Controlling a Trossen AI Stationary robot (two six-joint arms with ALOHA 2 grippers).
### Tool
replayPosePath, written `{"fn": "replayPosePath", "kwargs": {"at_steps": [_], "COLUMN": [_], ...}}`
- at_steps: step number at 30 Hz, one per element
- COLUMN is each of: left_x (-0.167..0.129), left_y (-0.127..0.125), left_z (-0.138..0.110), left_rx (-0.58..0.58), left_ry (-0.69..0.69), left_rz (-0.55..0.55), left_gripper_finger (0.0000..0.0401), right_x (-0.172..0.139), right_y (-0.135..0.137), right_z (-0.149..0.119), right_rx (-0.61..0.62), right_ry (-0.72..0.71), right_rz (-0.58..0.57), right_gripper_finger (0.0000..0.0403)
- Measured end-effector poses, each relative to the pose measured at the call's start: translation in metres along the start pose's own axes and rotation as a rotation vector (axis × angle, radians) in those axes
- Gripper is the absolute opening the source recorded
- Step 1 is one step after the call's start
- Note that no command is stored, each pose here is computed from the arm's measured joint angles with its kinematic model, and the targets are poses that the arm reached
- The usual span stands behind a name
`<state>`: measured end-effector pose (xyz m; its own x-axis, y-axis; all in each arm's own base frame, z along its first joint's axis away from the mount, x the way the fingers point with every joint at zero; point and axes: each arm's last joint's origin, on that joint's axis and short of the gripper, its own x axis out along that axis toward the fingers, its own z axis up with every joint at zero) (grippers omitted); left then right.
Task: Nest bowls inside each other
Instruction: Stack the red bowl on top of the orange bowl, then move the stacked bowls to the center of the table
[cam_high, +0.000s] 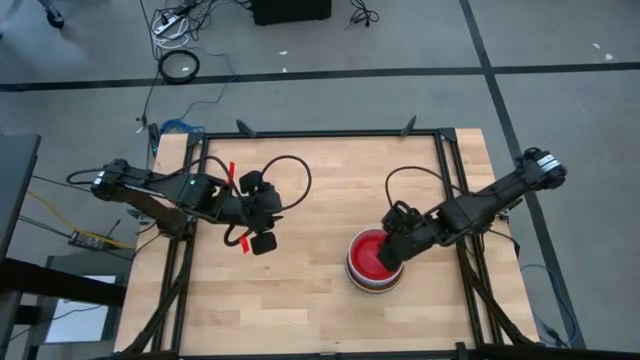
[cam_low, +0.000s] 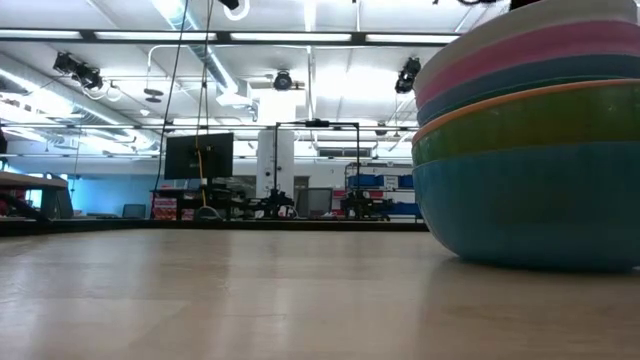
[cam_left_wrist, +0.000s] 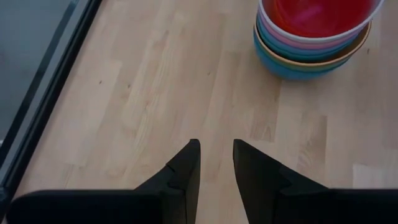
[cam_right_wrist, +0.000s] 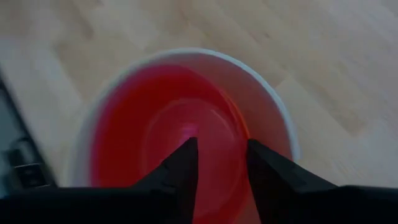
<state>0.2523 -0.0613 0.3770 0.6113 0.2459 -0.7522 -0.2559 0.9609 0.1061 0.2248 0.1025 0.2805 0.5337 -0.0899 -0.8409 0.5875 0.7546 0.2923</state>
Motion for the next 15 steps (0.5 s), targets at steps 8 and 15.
{"fn": "replayPosePath", "kwargs": {"at_steps": [8, 15], "left_x": [0.0, 0.0], "left_y": [0.0, 0.0], "left_z": [0.0, 0.0], "left_rx": [0.0, -0.004], "left_ry": [0.0, 0.0], "left_rz": [0.002, 0.002], "left_gripper_finger": [0.0104, 0.0104], "right_x": [-0.025, -0.028], "right_y": [-0.003, -0.004], "right_z": [0.0, -0.005], "right_rx": [0.035, 0.034], "right_ry": [-0.111, -0.096], "right_rz": [0.074, 0.071], "right_gripper_finger": [0.0121, 0.0121]}}
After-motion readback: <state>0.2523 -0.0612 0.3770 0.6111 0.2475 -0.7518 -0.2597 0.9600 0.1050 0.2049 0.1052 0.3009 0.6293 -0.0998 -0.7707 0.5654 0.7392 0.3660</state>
